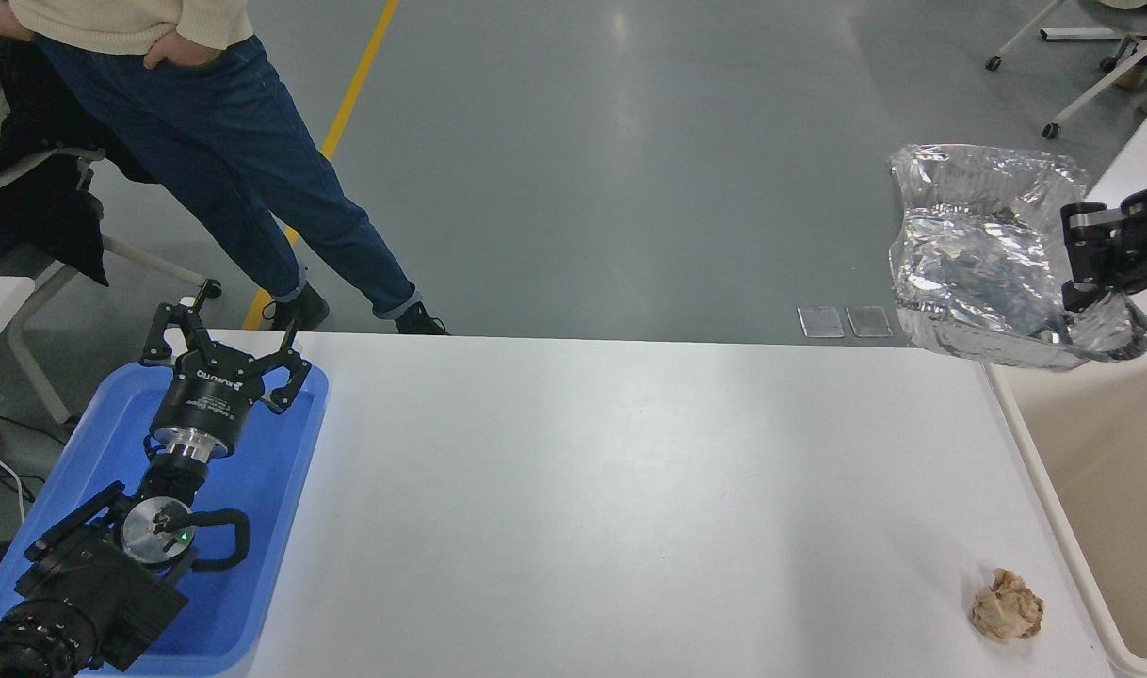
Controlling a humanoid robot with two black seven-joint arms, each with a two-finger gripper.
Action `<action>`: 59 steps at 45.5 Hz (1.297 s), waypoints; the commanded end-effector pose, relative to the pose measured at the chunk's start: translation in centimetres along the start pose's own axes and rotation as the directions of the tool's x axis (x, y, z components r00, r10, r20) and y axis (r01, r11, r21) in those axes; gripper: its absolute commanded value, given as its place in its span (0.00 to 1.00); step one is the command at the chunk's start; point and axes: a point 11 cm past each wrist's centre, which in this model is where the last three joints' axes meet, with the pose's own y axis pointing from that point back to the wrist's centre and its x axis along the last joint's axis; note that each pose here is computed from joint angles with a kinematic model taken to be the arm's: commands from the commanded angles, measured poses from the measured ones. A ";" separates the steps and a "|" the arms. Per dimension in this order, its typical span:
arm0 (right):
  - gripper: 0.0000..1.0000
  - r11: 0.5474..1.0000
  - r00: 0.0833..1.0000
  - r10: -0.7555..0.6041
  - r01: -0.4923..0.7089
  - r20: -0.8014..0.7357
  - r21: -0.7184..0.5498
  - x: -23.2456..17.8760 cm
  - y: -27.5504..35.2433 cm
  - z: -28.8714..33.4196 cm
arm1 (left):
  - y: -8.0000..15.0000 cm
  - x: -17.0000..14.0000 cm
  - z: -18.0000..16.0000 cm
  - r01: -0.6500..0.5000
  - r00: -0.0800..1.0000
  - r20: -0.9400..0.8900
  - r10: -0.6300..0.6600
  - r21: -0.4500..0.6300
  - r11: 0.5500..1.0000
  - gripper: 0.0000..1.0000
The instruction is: Pick up foil plate and place in dustbin
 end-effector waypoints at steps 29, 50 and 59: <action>0.00 0.962 0.921 0.062 0.048 0.385 -0.269 -5.4 -5.7 25.0 | 0.1 0.1 0.0 -0.003 1.000 0.000 0.003 -0.002 1.000 1.00; 0.00 0.952 0.909 0.098 0.034 0.406 -0.305 -4.1 -16.4 25.4 | 0.1 0.1 0.0 -0.003 1.000 0.000 0.003 -0.002 1.000 1.00; 0.00 0.914 0.912 0.185 -0.023 0.366 -0.405 -3.8 -21.4 24.4 | 0.1 0.1 0.0 -0.003 1.000 0.000 0.003 -0.002 1.000 1.00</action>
